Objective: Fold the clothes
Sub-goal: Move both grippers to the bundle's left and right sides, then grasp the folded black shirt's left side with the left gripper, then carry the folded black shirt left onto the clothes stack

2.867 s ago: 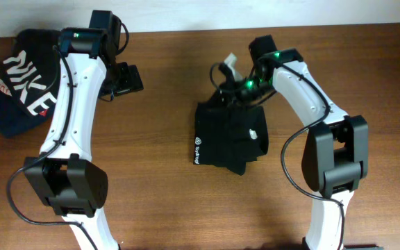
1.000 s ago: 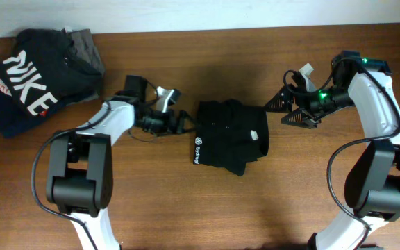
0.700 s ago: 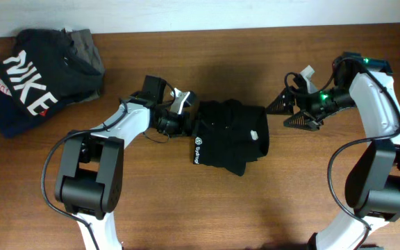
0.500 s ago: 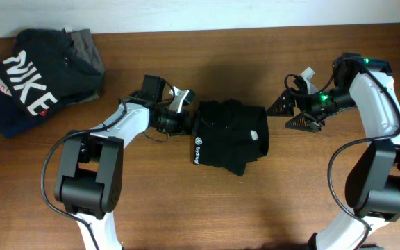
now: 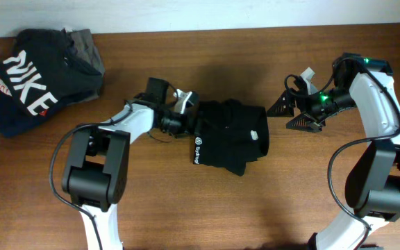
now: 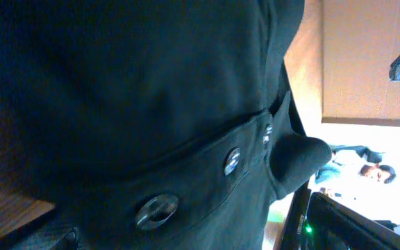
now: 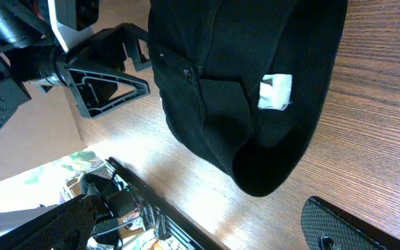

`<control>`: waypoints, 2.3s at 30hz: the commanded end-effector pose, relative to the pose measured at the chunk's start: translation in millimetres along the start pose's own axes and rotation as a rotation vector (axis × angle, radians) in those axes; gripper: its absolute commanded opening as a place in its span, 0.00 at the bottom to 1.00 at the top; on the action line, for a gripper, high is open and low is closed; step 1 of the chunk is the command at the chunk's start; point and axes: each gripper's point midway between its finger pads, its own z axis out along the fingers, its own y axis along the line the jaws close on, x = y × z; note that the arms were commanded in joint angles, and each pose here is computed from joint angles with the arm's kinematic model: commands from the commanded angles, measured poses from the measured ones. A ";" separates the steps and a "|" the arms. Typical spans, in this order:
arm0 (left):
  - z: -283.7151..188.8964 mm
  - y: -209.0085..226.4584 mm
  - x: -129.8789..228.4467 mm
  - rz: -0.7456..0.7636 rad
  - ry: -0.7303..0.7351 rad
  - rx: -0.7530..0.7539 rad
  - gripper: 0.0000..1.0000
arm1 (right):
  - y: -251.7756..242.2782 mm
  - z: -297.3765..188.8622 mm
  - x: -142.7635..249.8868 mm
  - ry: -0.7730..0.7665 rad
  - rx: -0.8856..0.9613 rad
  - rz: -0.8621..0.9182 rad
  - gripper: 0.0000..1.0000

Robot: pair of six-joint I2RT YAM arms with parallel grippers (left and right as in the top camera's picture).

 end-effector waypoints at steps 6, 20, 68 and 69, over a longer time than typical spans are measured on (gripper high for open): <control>51.3 21.0 11.9 0.008 0.028 -0.142 0.93 | -1.0 -3.8 -0.3 -0.007 0.005 -0.011 0.99; 53.7 26.6 -23.5 0.116 -0.107 -0.230 0.00 | -1.7 -3.8 3.8 0.008 0.010 0.004 0.99; -441.5 116.4 -181.9 -0.011 -0.880 -0.916 0.00 | -2.6 -3.8 10.3 0.033 0.020 0.030 0.99; -444.3 117.1 -179.5 -0.018 -0.881 -0.918 0.00 | -2.6 -3.8 10.4 0.033 0.020 0.030 0.99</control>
